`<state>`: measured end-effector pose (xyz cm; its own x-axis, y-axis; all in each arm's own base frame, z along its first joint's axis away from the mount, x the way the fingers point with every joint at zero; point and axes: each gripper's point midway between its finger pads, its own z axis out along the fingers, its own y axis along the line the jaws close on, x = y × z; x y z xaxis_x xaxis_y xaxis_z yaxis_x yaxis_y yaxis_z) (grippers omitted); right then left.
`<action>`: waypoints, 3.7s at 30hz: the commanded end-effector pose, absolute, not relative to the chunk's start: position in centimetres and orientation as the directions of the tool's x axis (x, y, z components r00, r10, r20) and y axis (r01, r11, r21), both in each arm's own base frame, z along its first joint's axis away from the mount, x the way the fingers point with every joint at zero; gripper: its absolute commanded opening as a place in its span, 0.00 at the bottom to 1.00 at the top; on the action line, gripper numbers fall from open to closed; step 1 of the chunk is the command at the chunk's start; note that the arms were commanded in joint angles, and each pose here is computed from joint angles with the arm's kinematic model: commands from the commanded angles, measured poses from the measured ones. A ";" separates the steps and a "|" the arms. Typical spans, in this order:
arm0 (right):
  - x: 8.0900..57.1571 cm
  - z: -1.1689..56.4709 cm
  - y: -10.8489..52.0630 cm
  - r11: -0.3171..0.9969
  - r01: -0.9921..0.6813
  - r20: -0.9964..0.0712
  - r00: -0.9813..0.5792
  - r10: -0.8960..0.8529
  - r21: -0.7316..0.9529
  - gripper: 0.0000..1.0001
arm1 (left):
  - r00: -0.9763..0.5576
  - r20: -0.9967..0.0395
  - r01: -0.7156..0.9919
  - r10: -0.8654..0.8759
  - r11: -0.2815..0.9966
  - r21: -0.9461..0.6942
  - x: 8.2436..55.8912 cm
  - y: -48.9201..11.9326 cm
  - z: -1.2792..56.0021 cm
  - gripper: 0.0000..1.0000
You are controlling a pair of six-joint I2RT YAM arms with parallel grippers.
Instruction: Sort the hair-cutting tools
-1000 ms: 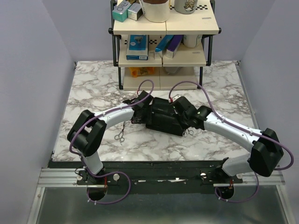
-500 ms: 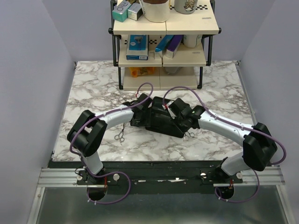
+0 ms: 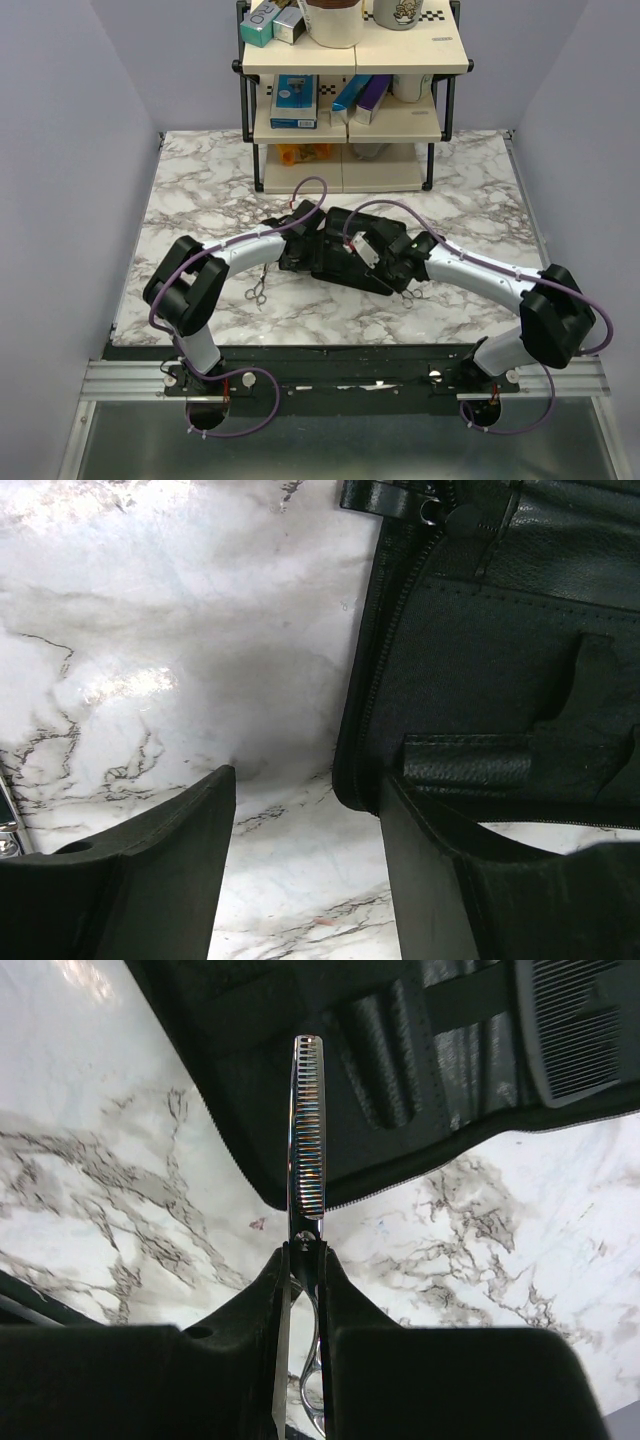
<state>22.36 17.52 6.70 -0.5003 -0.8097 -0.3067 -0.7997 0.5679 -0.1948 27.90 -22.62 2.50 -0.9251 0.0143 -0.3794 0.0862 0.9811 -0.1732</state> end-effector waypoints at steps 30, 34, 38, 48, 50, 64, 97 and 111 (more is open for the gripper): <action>24.8 3.8 18.2 0.291 -0.926 -0.161 -0.258 -0.953 -0.241 0.01 | -0.937 -0.350 0.063 0.006 0.986 -0.153 26.5 -21.1 1.6 0.66; 24.7 4.1 18.8 0.290 -0.932 -0.185 -0.252 -0.950 -0.218 0.01 | -0.936 -0.351 0.062 0.004 0.986 -0.154 26.6 -21.1 1.6 0.66; 24.4 3.8 18.4 0.292 -0.933 -0.163 -0.261 -0.951 -0.209 0.01 | -0.935 -0.354 0.062 0.005 0.987 -0.149 26.6 -21.0 1.7 0.66; 23.7 4.0 17.9 0.330 -0.920 -0.185 -0.294 -0.938 -0.210 0.01 | -0.934 -0.358 0.063 0.002 0.985 -0.158 26.6 -21.1 2.0 0.66; 23.3 3.5 18.6 0.348 -0.920 -0.221 -0.306 -0.926 -0.180 0.01 | -0.933 -0.360 0.063 0.002 0.985 -0.158 26.6 -21.0 2.0 0.66; 23.4 2.2 20.6 0.432 -0.895 -0.346 -0.372 -0.861 -0.112 0.32 | -0.929 -0.369 0.062 0.003 0.987 -0.149 26.5 -20.7 2.2 0.66; 24.0 7.2 14.4 0.386 -0.865 -0.086 -0.379 -0.921 -0.320 0.01 | -0.926 -0.378 0.082 0.001 0.977 -0.199 26.5 -21.6 2.8 0.66; 22.8 4.2 16.4 0.299 -0.916 -0.028 -0.302 -0.953 -0.268 0.01 | -0.923 -0.384 0.080 -0.004 0.976 -0.203 26.4 -21.6 3.0 0.66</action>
<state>22.89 16.15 4.80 -0.3389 -0.9385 -0.0660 -0.8997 0.3438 -0.2691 27.12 -22.03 2.75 -0.9180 -0.0041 -0.3967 0.0817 0.9766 -0.1991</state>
